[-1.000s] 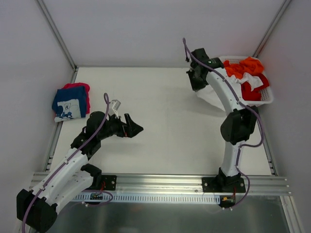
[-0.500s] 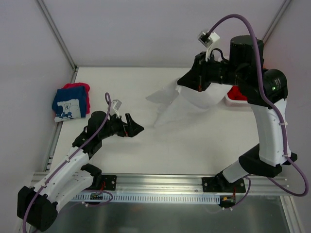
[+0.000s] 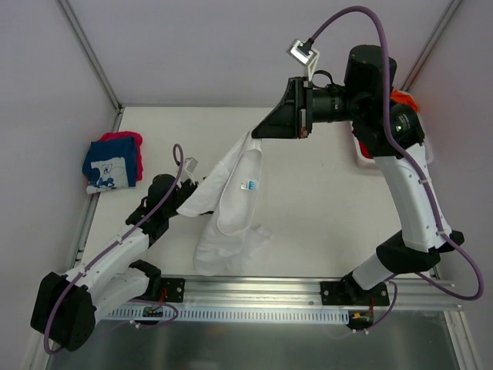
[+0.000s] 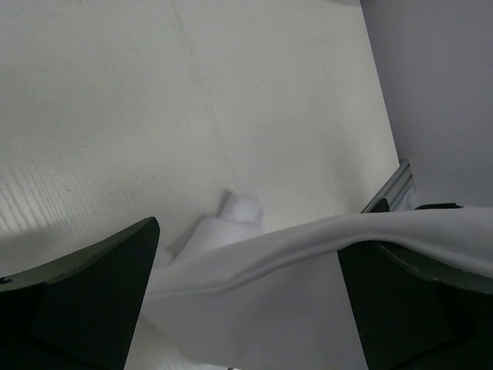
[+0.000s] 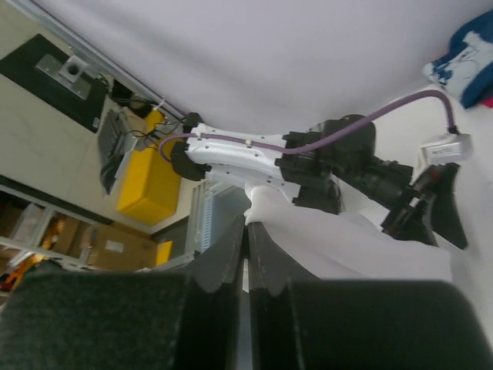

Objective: Fold and stack the t-shirts
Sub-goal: Move the tshirt to the center of the board

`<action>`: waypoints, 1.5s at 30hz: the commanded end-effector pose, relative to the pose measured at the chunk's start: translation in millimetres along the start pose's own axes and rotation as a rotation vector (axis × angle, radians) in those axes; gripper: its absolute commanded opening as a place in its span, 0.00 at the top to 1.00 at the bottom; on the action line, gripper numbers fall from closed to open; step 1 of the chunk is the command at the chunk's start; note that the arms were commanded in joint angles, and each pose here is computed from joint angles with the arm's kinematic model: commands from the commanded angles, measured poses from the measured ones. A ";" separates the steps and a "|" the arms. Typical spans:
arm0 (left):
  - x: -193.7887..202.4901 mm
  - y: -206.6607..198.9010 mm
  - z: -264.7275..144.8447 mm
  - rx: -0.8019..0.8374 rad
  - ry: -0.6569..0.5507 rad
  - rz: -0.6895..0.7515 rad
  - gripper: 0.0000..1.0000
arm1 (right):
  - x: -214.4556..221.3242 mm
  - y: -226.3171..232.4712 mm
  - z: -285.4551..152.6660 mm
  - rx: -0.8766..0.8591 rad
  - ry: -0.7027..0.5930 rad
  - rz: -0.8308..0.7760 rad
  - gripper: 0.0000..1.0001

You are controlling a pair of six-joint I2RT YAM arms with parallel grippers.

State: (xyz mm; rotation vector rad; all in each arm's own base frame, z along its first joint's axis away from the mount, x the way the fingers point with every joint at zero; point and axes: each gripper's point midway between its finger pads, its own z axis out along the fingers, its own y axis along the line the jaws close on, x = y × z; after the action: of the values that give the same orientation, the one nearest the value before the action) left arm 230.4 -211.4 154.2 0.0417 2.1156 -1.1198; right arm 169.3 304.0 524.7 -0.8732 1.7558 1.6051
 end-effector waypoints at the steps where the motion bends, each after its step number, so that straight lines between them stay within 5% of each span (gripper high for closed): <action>1: -15.4 -20.7 2.3 0.089 -0.041 0.000 0.01 | -15.4 42.5 0.8 -0.216 -0.014 0.001 0.94; 4: -18.7 -21.9 0.4 0.087 -0.061 0.011 0.01 | -16.5 34.8 -7.7 -0.136 -0.048 -0.026 0.93; 7: -17.4 -20.0 -2.7 0.078 -0.069 0.015 0.01 | 24.3 -28.5 -32.8 0.224 -0.006 0.018 0.93; 10: -13.1 -15.8 -6.3 0.057 -0.062 0.022 0.01 | 60.6 -116.1 -88.1 0.760 0.037 -0.047 0.93; 19: -17.4 -23.9 -22.5 0.054 -0.091 0.051 0.01 | 160.4 -196.0 -181.1 1.286 0.180 0.041 0.91; 25: -14.9 -24.6 -25.4 0.048 -0.076 0.044 0.01 | 198.4 -217.4 -210.5 1.422 0.256 0.107 0.87; 27: -12.2 -24.2 -24.5 0.050 -0.062 0.039 0.01 | 217.2 -230.4 -216.2 1.461 0.317 0.152 0.77; 28: -10.7 -23.9 -23.4 0.051 -0.054 0.037 0.01 | 222.6 -235.4 -219.3 1.487 0.336 0.163 0.65; 29: -9.0 -23.1 -22.4 0.049 -0.046 0.037 0.01 | 228.6 -239.9 -220.8 1.499 0.355 0.176 0.42; 30: -7.4 -22.6 -19.9 0.045 -0.037 0.039 0.01 | 231.5 -246.9 -217.2 1.494 0.360 0.181 0.39; 35: -1.5 -13.8 3.9 -0.029 0.017 0.103 0.01 | 250.8 -271.1 -183.1 1.338 0.389 0.221 0.33; 45: 22.7 18.4 41.9 -0.139 0.160 0.038 0.01 | 284.9 -334.4 -145.3 1.204 0.588 0.388 0.36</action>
State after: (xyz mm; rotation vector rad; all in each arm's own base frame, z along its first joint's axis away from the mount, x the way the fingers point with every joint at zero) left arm 235.0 -231.4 96.3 0.0645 2.3981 -0.9777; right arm 252.8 99.7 112.8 -0.3424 2.8633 0.0371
